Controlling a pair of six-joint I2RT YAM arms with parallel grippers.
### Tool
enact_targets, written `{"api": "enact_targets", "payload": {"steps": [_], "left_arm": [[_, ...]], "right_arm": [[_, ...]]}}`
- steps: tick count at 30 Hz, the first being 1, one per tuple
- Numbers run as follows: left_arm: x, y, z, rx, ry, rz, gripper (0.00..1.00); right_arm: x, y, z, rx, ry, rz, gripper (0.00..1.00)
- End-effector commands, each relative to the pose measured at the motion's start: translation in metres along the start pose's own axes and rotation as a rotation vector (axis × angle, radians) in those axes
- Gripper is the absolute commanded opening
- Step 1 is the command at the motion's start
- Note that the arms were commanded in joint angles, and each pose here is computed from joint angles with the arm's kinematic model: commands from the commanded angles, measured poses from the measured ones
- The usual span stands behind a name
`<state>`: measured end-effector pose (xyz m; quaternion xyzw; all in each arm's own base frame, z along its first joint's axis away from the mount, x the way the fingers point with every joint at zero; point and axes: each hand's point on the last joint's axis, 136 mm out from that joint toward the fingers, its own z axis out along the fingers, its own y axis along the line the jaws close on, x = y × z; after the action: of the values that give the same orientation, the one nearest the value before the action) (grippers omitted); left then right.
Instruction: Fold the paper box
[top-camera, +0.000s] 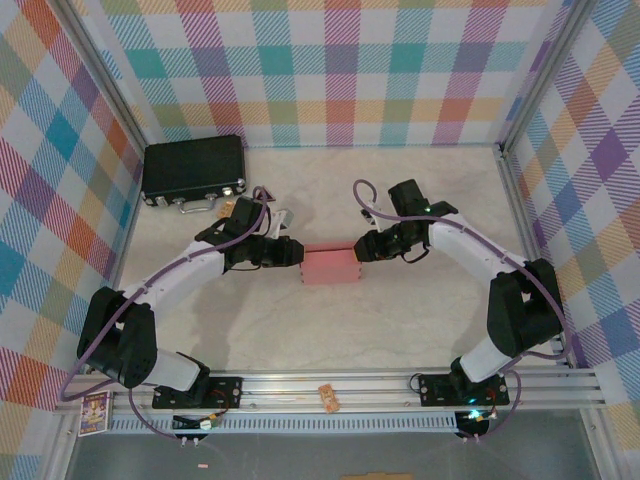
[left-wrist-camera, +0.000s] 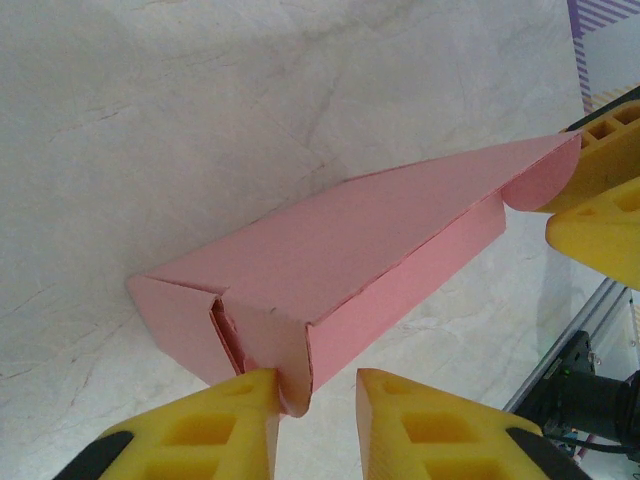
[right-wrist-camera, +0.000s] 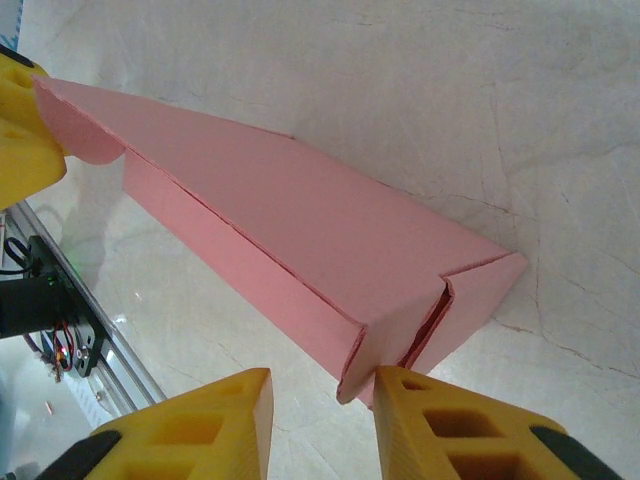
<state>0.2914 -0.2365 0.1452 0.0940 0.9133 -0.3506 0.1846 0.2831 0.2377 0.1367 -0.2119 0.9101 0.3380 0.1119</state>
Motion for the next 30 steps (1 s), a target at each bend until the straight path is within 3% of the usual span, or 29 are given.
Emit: {"api": "enact_targets", "payload": {"steps": [1, 15, 30], "left_arm": [[0.003, -0.007, 0.003, 0.025, 0.018, -0.001, 0.25], [0.011, 0.009, -0.001, -0.075, 0.024, 0.027, 0.22], [0.022, 0.015, 0.000, -0.094, 0.039, 0.033, 0.22]], "right_arm": [[0.003, 0.006, 0.005, -0.037, 0.014, 0.005, 0.32], [0.012, -0.001, 0.007, -0.007, 0.027, 0.016, 0.29], [0.022, -0.007, 0.014, -0.002, 0.048, 0.035, 0.24]]}}
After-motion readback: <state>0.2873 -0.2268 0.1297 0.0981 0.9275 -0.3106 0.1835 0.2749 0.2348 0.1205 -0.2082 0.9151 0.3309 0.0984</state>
